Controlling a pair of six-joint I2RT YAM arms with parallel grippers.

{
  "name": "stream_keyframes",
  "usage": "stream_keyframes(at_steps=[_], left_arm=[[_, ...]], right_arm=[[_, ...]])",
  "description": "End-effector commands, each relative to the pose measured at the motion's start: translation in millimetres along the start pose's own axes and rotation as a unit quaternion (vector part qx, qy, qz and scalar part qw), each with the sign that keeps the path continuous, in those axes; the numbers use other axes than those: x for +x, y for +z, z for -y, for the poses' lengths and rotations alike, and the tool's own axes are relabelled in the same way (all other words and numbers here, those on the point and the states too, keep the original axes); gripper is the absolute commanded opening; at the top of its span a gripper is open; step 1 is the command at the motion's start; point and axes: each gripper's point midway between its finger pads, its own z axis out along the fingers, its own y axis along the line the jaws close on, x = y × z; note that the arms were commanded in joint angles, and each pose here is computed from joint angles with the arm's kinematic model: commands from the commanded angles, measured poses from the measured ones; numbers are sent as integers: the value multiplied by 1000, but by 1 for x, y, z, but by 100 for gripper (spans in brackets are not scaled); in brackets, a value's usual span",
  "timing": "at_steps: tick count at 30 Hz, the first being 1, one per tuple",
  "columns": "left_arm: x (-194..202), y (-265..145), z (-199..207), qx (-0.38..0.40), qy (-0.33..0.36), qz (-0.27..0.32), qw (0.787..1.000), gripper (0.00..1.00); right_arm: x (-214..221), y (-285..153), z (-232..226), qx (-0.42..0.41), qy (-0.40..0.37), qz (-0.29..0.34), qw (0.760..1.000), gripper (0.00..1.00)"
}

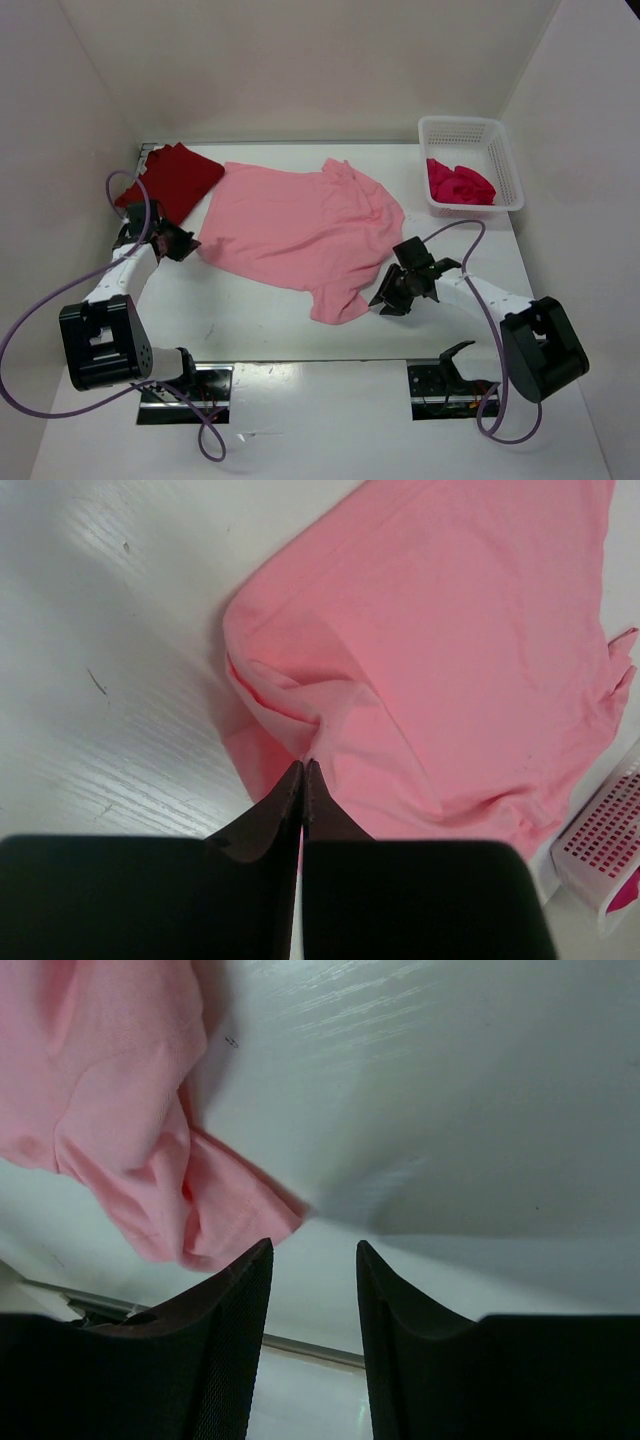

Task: Fold and stack the t-shirts
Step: Flatten out the tshirt

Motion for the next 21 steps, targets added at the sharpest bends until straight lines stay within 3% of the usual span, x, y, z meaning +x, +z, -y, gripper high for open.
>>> stream_keyframes(at_steps=[1,18,21], left_arm=[[-2,0,5,16,22,1,1000,0],[8,-1,8,31,21,-10,999,0],[9,-1,11,36,26,-10,999,0]], right_arm=[[-2,7,-9,-23,-3,9,1000,45],[-5,34,3,12,-35,-8,999,39],[-7,34,-3,6,-41,-10,999,32]])
